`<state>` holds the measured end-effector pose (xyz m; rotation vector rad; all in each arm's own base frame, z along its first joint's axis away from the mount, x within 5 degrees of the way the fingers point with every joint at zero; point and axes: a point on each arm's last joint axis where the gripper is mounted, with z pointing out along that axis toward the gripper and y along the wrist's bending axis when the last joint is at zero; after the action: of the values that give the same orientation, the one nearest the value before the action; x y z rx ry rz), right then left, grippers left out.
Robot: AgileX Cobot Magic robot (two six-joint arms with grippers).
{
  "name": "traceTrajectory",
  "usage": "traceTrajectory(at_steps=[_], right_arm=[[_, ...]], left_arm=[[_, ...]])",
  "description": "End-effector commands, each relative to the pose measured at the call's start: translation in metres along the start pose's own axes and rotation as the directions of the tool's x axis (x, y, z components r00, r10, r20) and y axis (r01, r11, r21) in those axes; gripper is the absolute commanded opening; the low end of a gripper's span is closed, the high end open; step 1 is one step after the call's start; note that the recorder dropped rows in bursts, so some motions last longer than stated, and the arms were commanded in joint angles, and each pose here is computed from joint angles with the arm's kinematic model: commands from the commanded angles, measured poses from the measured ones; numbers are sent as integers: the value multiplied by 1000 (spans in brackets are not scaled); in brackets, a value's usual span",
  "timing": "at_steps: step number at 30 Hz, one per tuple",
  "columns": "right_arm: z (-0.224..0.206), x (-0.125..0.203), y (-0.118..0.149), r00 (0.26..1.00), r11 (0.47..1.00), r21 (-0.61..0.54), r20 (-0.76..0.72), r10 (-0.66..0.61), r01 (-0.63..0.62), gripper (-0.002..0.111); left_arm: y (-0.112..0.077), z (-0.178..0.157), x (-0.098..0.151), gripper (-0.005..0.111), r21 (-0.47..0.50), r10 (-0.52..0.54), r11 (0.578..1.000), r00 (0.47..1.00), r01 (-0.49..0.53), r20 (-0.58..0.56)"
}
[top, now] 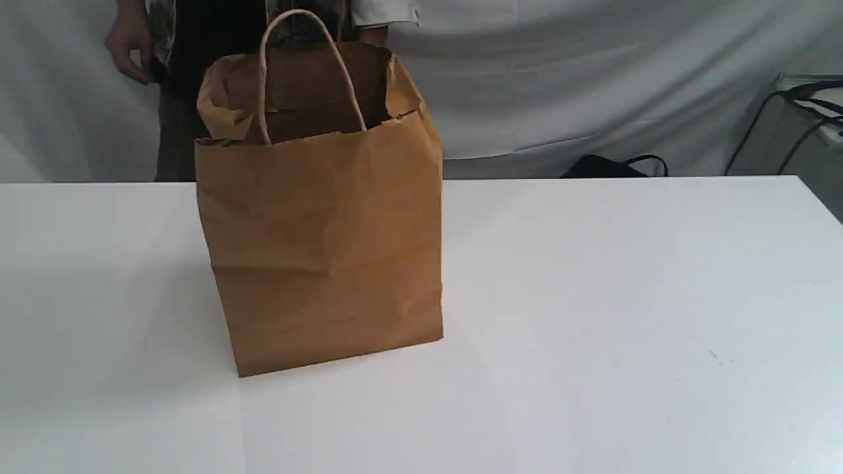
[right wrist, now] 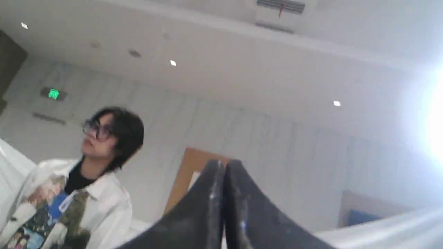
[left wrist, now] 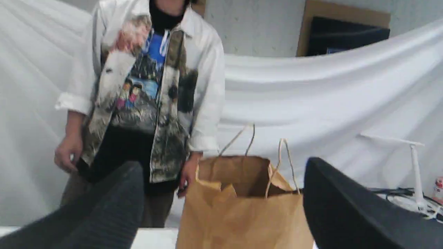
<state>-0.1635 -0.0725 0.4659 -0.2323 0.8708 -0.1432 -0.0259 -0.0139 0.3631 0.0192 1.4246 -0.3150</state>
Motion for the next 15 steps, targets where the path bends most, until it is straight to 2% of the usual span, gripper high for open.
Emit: traceTrajectory(at_steps=[1,3,7,13,15], right_arm=[[5,18,-4,989,1000,27,-146,20,-17,0],[8,25,-3,983,999,29,-181,38,-33,0],[19,48,6,961,997,1,-268,74,-77,0],[47,99,41,940,991,-60,-329,94,-120,0],[56,121,57,940,987,-85,-325,104,-139,0]], left_arm=[[11,23,35,67,-9,-63,998,998,63,-24],[16,33,49,67,12,-181,983,983,181,27],[26,43,71,67,6,-306,952,947,307,98],[37,51,105,67,-59,-224,972,974,226,44],[40,52,115,63,-77,-203,976,979,204,22]])
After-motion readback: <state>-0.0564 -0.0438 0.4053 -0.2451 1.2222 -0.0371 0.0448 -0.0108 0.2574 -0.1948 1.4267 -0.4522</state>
